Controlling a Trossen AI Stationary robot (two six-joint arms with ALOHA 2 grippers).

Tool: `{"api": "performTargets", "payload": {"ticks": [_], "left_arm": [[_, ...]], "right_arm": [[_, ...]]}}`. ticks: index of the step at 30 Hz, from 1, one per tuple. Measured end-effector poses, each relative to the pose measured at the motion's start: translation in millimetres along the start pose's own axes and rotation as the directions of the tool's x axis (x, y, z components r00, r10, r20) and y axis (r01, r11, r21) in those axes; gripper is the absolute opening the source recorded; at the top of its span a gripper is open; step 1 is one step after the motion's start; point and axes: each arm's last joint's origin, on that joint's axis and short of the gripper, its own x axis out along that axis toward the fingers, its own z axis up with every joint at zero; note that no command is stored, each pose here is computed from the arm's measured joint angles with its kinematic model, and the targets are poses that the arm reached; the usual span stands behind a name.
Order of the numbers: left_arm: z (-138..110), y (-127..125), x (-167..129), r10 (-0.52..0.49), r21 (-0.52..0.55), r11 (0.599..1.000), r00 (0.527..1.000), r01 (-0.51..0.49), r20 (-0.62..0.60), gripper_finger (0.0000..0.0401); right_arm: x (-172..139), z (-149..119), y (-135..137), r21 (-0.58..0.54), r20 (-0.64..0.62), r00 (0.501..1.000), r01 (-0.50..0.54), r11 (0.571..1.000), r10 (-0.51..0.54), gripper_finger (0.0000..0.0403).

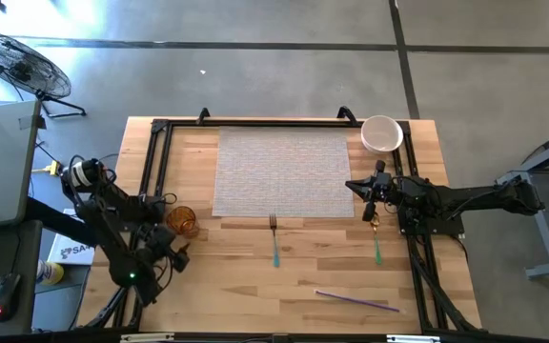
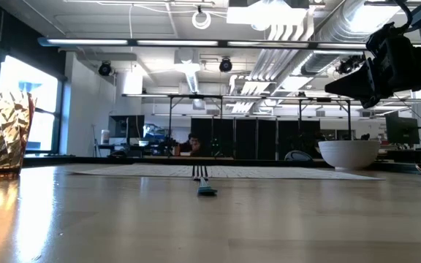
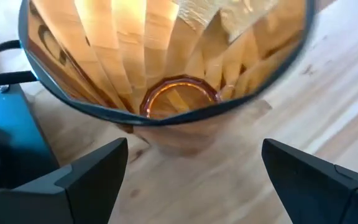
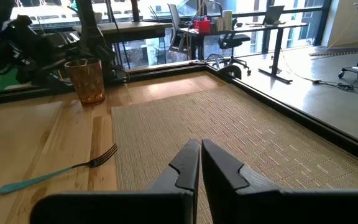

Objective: Pick & Place Utensil
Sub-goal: Put the brown cup on the gray mat

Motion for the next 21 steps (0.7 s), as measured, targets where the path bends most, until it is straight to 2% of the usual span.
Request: {"api": "performTargets", "payload": {"ticks": [5,11,15,21], "left_arm": [[-3.8,5.5,10.0,-0.009,-0.02,1.0,1.0,0.01,0.008,0.0367],[-7.4,7.9,19.4,-0.077,-0.02,0.997,0.996,0.078,0.05,0.0381],[-7.7,11.3,22.9,-0.07,-0.01,0.997,0.996,0.07,0.059,0.0398],[-6.8,19.3,31.7,-0.082,0.019,0.997,0.989,0.081,0.125,0.0397]], "right_arm": [[0.0,0.0,0.0,0.0,0.0,1.0,0.0,1.0,0.0,0.0012],[0.0,-0.1,0.0,0.0,0.0,1.0,0.0,1.0,0.0,0.0012],[0.0,0.0,0.0,0.0,0.0,1.0,0.0,1.0,0.0,0.0012],[0.0,0.0,0.0,0.0,0.0,1.0,0.0,1.0,0.0,0.0012]]}}
